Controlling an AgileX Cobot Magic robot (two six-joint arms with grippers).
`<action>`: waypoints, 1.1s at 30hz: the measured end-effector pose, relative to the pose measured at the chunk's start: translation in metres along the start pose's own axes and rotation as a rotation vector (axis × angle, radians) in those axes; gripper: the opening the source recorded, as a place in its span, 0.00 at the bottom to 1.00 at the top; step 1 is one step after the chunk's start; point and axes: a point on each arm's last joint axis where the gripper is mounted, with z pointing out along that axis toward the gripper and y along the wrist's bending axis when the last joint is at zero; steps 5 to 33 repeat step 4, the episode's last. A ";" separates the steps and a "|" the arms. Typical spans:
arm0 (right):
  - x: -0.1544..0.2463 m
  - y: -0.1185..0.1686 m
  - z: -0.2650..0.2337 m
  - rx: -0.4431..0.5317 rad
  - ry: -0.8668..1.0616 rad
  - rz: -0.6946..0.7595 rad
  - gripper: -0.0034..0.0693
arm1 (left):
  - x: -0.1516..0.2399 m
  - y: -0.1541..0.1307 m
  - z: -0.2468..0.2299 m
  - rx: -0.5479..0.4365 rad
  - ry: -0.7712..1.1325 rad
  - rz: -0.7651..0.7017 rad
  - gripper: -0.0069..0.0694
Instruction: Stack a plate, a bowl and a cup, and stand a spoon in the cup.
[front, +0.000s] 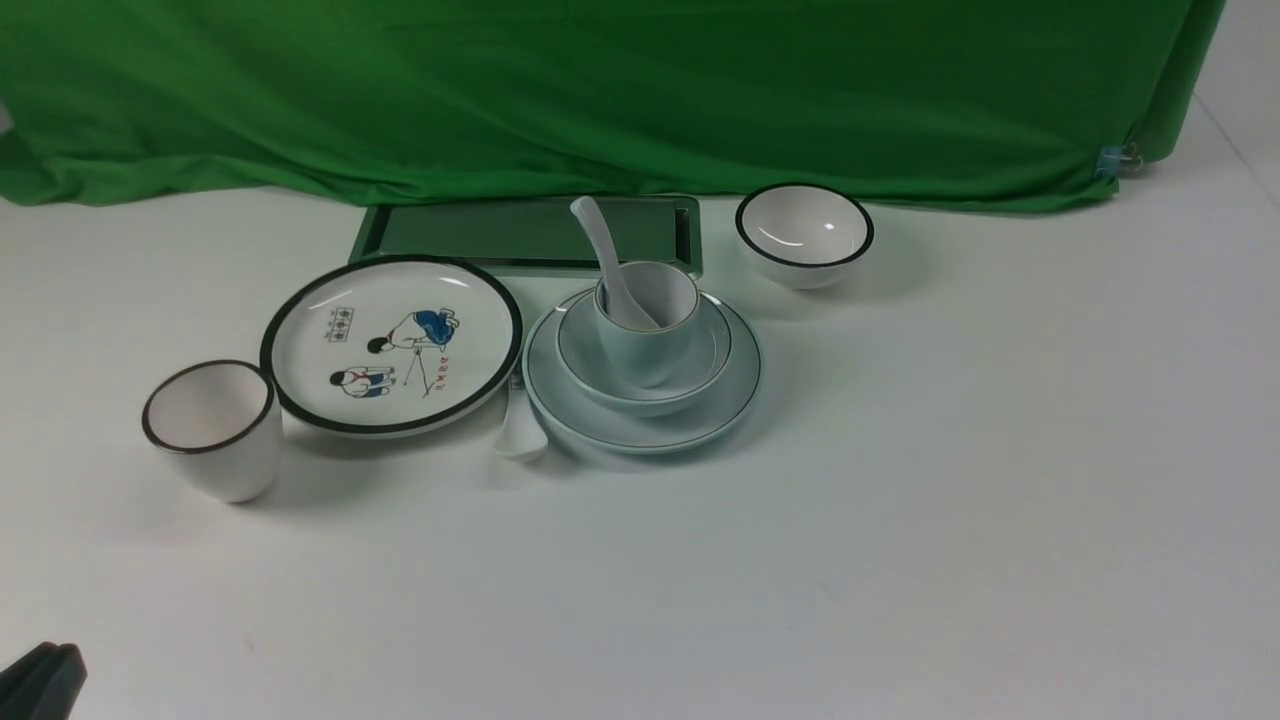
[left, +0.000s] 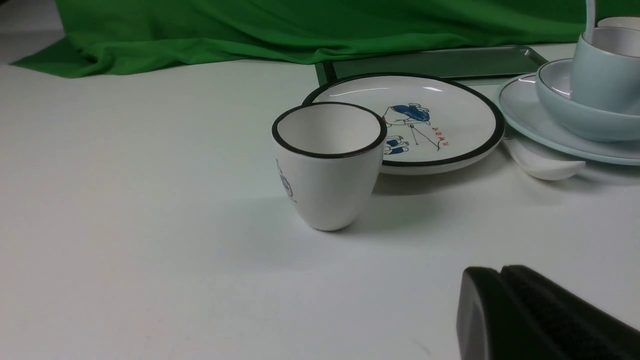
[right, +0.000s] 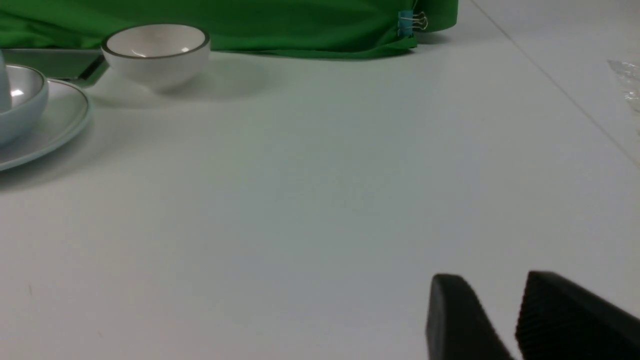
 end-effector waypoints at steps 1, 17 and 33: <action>0.000 0.000 0.000 0.000 0.000 0.000 0.37 | 0.000 0.000 0.000 0.000 0.000 0.000 0.05; 0.000 0.000 0.000 0.000 0.000 0.000 0.37 | 0.000 0.000 0.000 0.000 0.000 0.000 0.05; 0.000 0.000 0.000 0.000 0.000 0.000 0.37 | 0.000 0.000 0.000 0.000 0.000 0.000 0.05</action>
